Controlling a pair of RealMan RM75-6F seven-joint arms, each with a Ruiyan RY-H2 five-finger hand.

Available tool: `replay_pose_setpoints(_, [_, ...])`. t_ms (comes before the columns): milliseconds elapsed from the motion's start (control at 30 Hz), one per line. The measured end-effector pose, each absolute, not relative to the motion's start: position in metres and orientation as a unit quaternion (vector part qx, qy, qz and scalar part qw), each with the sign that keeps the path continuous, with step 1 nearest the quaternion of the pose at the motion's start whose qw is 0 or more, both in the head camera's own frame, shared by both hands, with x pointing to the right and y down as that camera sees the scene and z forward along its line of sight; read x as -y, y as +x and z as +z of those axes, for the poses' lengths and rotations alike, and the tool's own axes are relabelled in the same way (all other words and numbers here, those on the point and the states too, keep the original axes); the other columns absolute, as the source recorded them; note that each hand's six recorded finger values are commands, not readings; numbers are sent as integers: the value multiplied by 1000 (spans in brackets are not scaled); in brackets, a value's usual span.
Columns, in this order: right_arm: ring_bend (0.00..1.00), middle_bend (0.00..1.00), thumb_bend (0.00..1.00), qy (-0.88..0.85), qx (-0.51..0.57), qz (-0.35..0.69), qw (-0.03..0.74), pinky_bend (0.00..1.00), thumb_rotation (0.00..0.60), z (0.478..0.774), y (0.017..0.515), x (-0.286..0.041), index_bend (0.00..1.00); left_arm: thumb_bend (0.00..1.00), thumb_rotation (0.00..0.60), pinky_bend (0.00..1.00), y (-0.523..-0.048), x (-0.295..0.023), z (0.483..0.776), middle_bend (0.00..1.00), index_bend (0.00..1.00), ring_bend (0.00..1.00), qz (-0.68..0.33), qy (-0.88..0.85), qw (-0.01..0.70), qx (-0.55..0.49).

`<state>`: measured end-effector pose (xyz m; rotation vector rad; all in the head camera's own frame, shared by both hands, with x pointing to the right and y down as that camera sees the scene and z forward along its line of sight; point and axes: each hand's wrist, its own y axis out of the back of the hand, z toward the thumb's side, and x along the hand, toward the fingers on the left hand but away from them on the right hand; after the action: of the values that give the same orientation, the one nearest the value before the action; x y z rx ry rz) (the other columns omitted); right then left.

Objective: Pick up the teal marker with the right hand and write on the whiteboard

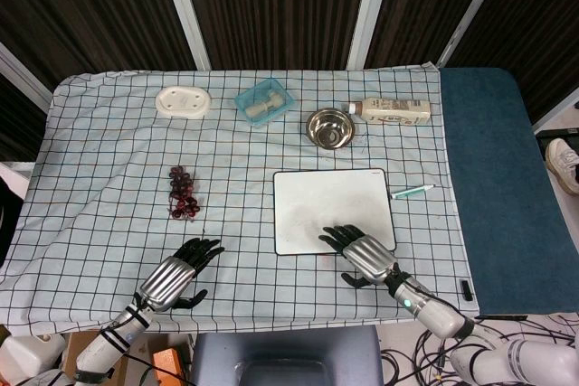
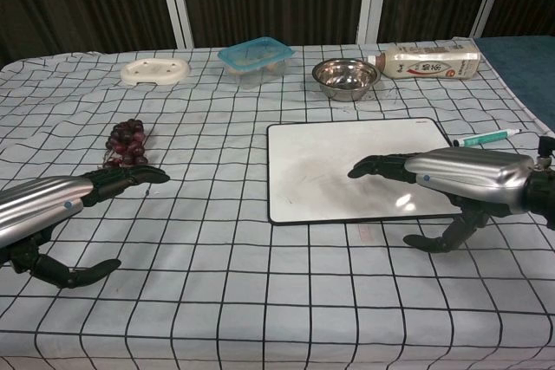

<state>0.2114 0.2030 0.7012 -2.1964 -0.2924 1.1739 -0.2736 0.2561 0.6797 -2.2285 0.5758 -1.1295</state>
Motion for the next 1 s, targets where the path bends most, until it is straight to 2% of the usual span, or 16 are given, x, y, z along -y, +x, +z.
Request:
replay_pose_setpoints(233, [0, 0, 326, -826, 113, 449, 320, 82, 600, 701, 216, -199, 6, 387, 600, 72, -281, -255, 676, 0, 0, 0, -426, -826, 293, -223])
replay_pose_setpoints(400, [0, 0, 327, -805, 124, 464, 350, 82, 600, 696, 231, -184, 28, 386, 600, 69, -301, -254, 666, 0, 0, 0, -442, -804, 323, -234])
replay_pose_setpoints(633, [6, 39, 327, -733, 143, 508, 429, 84, 600, 685, 275, -146, 78, 385, 600, 61, -363, -260, 642, 0, 0, 0, -500, -733, 377, -264])
replay_pose_setpoints(767, [37, 95, 326, -707, 152, 529, 445, 109, 600, 683, 293, -133, 137, 385, 600, 57, -390, -264, 634, 0, 0, 0, -527, -703, 392, -273])
replay_pose_setpoints(1000, [98, 166, 327, -630, 160, 613, 449, 169, 600, 700, 358, -94, 237, 385, 600, 57, -454, -282, 609, 0, 0, 0, -571, -622, 423, -328])
